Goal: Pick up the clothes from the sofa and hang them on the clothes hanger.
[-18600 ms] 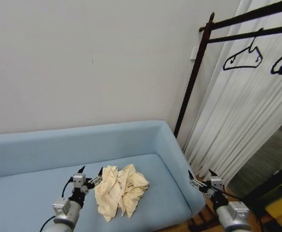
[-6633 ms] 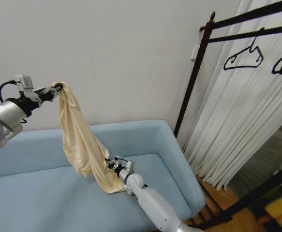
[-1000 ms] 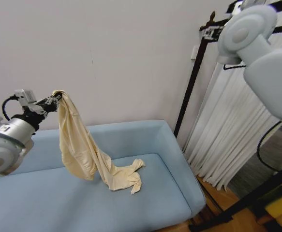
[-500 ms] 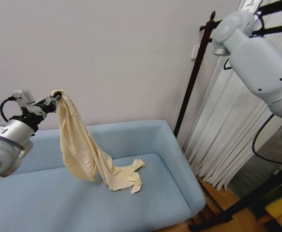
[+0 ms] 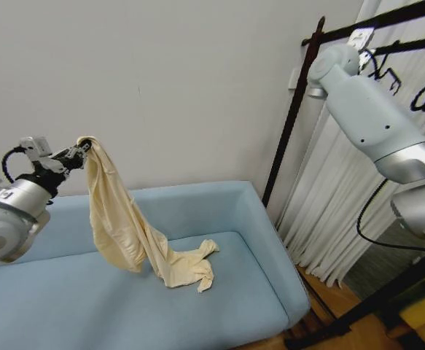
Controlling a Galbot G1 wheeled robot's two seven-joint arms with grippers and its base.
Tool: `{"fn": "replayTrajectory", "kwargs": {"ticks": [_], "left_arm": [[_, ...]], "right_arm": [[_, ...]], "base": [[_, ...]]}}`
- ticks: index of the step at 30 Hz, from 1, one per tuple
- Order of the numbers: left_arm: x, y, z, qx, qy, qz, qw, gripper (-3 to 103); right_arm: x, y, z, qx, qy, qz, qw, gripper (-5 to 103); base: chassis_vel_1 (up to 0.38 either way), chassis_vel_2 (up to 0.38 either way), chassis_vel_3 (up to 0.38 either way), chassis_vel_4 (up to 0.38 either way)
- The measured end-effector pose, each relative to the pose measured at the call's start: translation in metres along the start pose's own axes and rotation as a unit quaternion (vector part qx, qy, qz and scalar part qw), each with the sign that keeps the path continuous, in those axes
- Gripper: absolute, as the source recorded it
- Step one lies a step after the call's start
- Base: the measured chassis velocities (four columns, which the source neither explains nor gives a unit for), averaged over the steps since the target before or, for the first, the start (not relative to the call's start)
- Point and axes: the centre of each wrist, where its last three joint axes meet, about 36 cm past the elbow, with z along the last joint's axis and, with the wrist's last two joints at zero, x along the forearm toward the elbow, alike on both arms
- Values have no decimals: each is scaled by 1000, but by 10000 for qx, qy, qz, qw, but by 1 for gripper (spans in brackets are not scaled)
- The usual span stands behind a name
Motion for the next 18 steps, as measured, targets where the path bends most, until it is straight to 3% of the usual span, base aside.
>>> {"fn": "replayTrajectory", "kwargs": {"ticks": [6, 9, 13, 15, 18], "left_arm": [[0, 0, 0, 8, -1, -5, 10000, 1], [-1, 1, 1, 10, 2, -13, 10000, 1], [-1, 2, 0, 15, -2, -21, 10000, 1], [-1, 2, 0, 19, -6, -21, 10000, 1], [-1, 2, 1, 26, -9, -20, 10000, 1]], "right_arm": [[0, 5, 5, -16, -79, -24, 10000, 62], [0, 6, 5, -32, -114, -10, 9999, 57], [-2, 6, 8, -37, -178, 32, 9998, 35], [-2, 6, 9, -34, -188, 36, 9998, 35], [-1, 5, 13, -10, -223, 35, 9997, 19]], "base": [[0, 0, 0, 0], [0, 0, 0, 0], [0, 0, 0, 0], [0, 0, 0, 0], [0, 0, 0, 0]]}}
